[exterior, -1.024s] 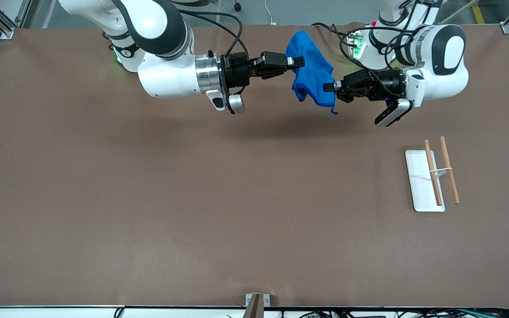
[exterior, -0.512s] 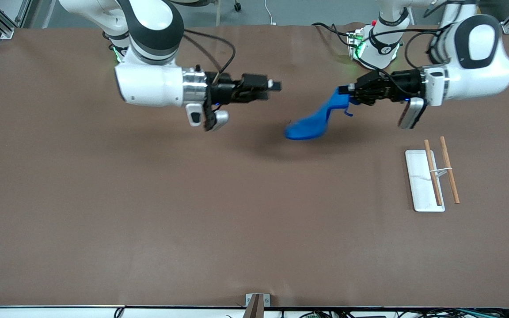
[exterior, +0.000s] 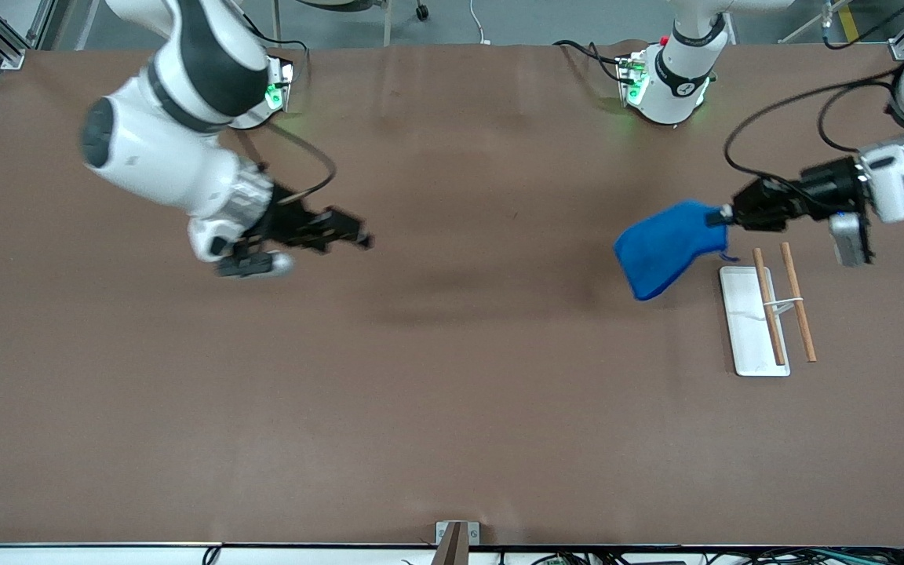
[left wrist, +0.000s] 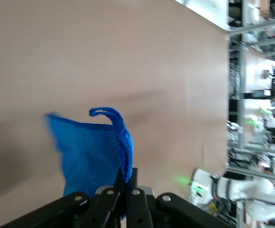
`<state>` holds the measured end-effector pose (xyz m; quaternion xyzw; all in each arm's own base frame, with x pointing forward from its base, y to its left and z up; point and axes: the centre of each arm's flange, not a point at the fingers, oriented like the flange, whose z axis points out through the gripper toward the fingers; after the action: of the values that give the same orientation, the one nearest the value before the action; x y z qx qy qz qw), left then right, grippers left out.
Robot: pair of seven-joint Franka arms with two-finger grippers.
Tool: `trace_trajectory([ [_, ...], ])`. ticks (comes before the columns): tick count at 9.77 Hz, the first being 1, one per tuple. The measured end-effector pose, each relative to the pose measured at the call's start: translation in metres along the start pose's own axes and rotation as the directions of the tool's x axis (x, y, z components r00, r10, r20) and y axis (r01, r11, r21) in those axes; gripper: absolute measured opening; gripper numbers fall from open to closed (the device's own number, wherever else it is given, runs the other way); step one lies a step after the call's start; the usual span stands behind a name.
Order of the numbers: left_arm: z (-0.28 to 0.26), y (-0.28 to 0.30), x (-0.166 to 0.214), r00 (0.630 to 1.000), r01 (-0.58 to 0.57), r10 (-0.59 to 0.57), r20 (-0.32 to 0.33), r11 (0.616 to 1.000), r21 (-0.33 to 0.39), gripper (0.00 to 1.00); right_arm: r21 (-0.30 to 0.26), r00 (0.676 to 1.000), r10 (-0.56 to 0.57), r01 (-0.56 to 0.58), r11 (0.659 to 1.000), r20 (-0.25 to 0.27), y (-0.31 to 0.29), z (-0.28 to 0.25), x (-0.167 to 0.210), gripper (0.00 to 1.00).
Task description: Right arm passes towel to left arm to hang
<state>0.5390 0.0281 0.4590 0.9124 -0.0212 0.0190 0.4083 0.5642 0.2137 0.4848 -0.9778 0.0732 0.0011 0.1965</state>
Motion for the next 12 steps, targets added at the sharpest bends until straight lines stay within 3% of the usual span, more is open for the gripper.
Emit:
trace_trajectory([
  [2, -0.03, -0.055, 0.018, 0.999, 0.024, -0.021, -0.043, 0.996, 0.084, 0.02, -0.228, 0.999, 0.006, -0.016, 0.974, -0.045, 0.074, -0.05, 0.023, 1.0],
  [3, -0.047, -0.076, 0.027, 0.998, 0.028, -0.019, -0.063, 0.989, 0.144, 0.02, -0.31, 0.998, 0.011, -0.029, 0.95, -0.061, 0.096, -0.078, 0.029, 1.0],
  [4, -0.066, -0.096, 0.034, 0.996, 0.021, -0.005, -0.085, 0.981, 0.195, 0.02, -0.358, 0.998, 0.034, -0.054, 0.932, -0.061, 0.114, -0.104, 0.033, 1.0],
  [8, -0.133, -0.218, 0.0, 0.97, 0.205, -0.151, -0.189, 0.93, 0.305, 0.04, -0.402, 0.999, 0.024, -0.03, 0.915, -0.022, 0.175, -0.217, 0.023, 1.0],
  [12, -0.134, -0.243, -0.006, 0.97, 0.213, -0.156, -0.187, 0.917, 0.338, 0.6, -0.4, 1.0, 0.002, -0.002, 0.917, 0.0, 0.195, -0.277, -0.001, 1.0],
])
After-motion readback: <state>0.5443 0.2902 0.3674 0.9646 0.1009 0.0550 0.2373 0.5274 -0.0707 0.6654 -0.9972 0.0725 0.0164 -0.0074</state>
